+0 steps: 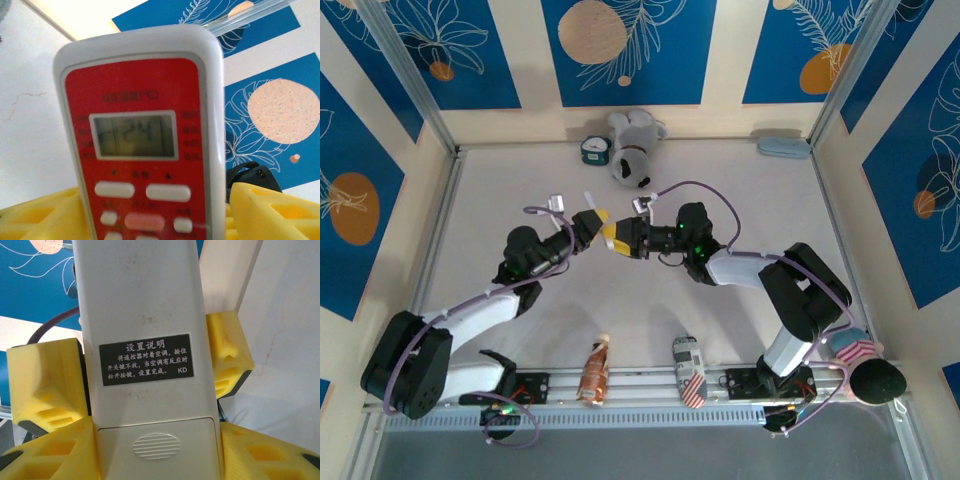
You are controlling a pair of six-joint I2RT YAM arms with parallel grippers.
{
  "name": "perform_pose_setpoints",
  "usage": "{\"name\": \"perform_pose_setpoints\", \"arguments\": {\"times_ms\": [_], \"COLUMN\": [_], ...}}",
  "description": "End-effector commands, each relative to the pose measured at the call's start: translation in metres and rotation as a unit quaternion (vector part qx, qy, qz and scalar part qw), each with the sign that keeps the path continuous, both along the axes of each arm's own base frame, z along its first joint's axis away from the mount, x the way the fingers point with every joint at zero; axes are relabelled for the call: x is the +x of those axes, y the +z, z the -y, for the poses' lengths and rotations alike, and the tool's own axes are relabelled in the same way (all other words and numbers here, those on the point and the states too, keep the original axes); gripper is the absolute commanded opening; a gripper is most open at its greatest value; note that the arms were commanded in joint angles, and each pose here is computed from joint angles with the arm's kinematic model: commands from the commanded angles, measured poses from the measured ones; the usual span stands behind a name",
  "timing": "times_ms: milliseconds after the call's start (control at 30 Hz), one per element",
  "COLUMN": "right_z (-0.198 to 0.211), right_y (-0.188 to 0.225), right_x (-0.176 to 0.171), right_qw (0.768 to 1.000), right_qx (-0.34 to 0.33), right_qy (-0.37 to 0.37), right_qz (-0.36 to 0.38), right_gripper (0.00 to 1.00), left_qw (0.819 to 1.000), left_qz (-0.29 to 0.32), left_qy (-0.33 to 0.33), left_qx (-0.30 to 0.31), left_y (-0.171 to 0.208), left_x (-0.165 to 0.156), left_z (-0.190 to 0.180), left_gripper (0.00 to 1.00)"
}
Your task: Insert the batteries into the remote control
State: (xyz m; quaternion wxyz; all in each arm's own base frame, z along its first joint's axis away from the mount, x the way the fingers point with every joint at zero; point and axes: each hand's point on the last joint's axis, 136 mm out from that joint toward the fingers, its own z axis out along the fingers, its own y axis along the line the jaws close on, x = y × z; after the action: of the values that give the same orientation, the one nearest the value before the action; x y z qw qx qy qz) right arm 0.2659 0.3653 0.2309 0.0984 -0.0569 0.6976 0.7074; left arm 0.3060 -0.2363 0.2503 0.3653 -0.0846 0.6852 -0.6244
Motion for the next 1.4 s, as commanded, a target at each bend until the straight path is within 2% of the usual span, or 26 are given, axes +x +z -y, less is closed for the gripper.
{"name": "perform_pose_setpoints", "arguments": {"times_ms": [0, 133, 233, 367, 533, 667, 800, 1000, 1100, 1300, 1367], "right_z": [-0.005, -0.003, -0.002, 0.002, 0.021, 0.048, 0.083, 0.125, 0.136, 0.145, 0.147], "right_y": [0.018, 0.015, 0.011, 0.004, -0.015, -0.029, -0.037, -0.047, -0.052, -0.054, -0.055], "right_x": [-0.003, -0.001, -0.001, 0.001, 0.004, 0.005, 0.004, 0.004, 0.003, -0.002, -0.002], "right_qw": [0.999, 0.999, 1.000, 1.000, 0.997, 0.986, 0.963, 0.925, 0.916, 0.914, 0.913], "right_qx": [0.025, 0.026, 0.023, 0.000, -0.063, -0.137, -0.219, -0.300, -0.311, -0.297, -0.296], "right_qy": [0.016, 0.011, 0.010, -0.001, -0.038, -0.081, -0.131, -0.191, -0.207, -0.227, -0.230], "right_qz": [0.023, 0.017, 0.014, 0.017, 0.023, 0.044, 0.086, 0.138, 0.150, 0.160, 0.161], "right_gripper": [0.41, 0.43, 0.56, 0.65, 0.79, 0.85, 0.88, 0.90, 0.90, 0.90, 0.90], "left_qw": [0.999, 0.999, 0.999, 0.999, 0.994, 0.980, 0.950, 0.888, 0.861, 0.804, 0.792], "left_qz": [0.038, 0.046, 0.046, 0.037, 0.001, -0.038, -0.082, -0.147, -0.168, -0.200, -0.211], "left_qy": [-0.003, -0.001, 0.004, 0.014, 0.035, 0.047, 0.054, 0.052, 0.034, 0.004, -0.015], "left_qx": [-0.026, -0.027, -0.019, 0.017, 0.100, 0.191, 0.295, 0.433, 0.479, 0.560, 0.573], "left_y": [0.021, 0.025, 0.024, 0.015, -0.008, -0.034, -0.066, -0.112, -0.131, -0.160, -0.170], "left_x": [-0.003, -0.004, -0.005, -0.004, -0.002, -0.004, -0.008, -0.011, -0.011, -0.002, 0.000], "left_z": [0.002, 0.001, 0.000, -0.002, -0.011, -0.023, -0.041, -0.068, -0.073, -0.082, -0.080], "left_gripper": [0.67, 0.59, 0.50, 0.47, 0.44, 0.44, 0.44, 0.45, 0.45, 0.46, 0.48]}}
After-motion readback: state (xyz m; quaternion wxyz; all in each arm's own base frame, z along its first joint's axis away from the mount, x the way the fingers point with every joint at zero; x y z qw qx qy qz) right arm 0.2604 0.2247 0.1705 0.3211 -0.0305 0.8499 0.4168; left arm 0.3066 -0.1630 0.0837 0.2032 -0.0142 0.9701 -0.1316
